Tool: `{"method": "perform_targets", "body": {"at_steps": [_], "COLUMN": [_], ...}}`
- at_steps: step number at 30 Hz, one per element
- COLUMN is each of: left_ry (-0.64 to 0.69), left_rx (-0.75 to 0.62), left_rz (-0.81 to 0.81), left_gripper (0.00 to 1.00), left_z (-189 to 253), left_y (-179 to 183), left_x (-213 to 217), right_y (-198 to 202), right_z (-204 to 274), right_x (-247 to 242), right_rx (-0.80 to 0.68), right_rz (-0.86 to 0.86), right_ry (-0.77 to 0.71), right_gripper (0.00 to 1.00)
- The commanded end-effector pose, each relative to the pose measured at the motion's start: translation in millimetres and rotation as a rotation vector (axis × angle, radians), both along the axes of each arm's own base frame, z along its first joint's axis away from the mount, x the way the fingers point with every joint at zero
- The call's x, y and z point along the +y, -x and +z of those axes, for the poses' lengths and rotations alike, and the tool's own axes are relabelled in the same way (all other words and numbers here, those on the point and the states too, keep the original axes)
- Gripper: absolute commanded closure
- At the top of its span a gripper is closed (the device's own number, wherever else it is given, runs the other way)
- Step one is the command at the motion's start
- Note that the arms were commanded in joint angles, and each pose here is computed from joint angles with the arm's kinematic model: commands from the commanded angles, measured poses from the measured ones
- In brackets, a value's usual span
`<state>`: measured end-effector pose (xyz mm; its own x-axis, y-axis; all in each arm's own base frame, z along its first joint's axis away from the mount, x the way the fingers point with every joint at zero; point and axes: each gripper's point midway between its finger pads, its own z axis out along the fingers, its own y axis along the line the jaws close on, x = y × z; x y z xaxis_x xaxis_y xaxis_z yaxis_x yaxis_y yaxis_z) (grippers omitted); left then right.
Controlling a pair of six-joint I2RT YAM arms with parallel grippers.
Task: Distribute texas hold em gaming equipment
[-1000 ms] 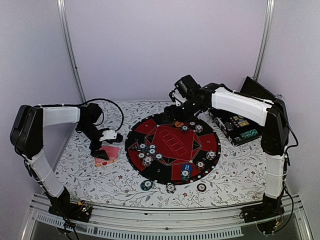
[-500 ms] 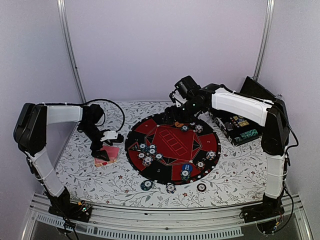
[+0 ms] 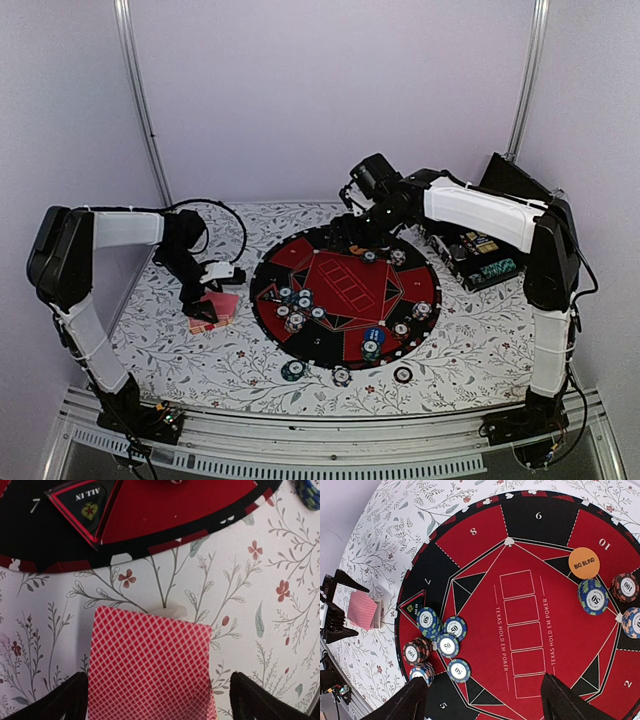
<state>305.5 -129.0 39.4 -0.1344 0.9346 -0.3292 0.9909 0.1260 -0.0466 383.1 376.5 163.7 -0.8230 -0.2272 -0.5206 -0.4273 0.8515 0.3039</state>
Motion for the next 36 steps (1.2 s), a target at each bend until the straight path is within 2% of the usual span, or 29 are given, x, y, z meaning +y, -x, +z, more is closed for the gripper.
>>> {"method": "perform_targets", "body": {"at_steps": [1, 23, 30, 32, 34, 35, 36], "left_ry": [-0.004, -0.033, -0.049, -0.052, -0.048, -0.041, -0.036], "left_rx": [0.053, 0.036, 0.056, 0.063, 0.064, 0.062, 0.061], "left_rz": [0.024, 0.049, 0.047, 0.045, 0.045, 0.044, 0.044], "left_gripper": [0.0, 0.0, 0.16, 0.17, 0.12, 0.05, 0.01], "left_z": [-9, -18, -21, -22, -21, -20, -19], "left_y": [12, 10, 15, 18, 20, 20, 21], "left_x": [5, 16, 16, 17, 16, 15, 15], "right_y": [5, 9, 11, 12, 11, 12, 12], "right_z": [20, 22, 17, 16, 17, 17, 17], "right_x": [1, 0, 2, 2, 2, 3, 3], "right_rx": [-0.04, -0.035, -0.02, -0.02, -0.021, -0.021, -0.021], "right_rz": [0.019, 0.022, 0.021, 0.022, 0.02, 0.022, 0.022], "right_ry": [-0.031, -0.049, -0.065, -0.069, -0.07, -0.07, -0.07], "right_gripper": [0.19, 0.22, 0.24, 0.24, 0.24, 0.24, 0.24]}}
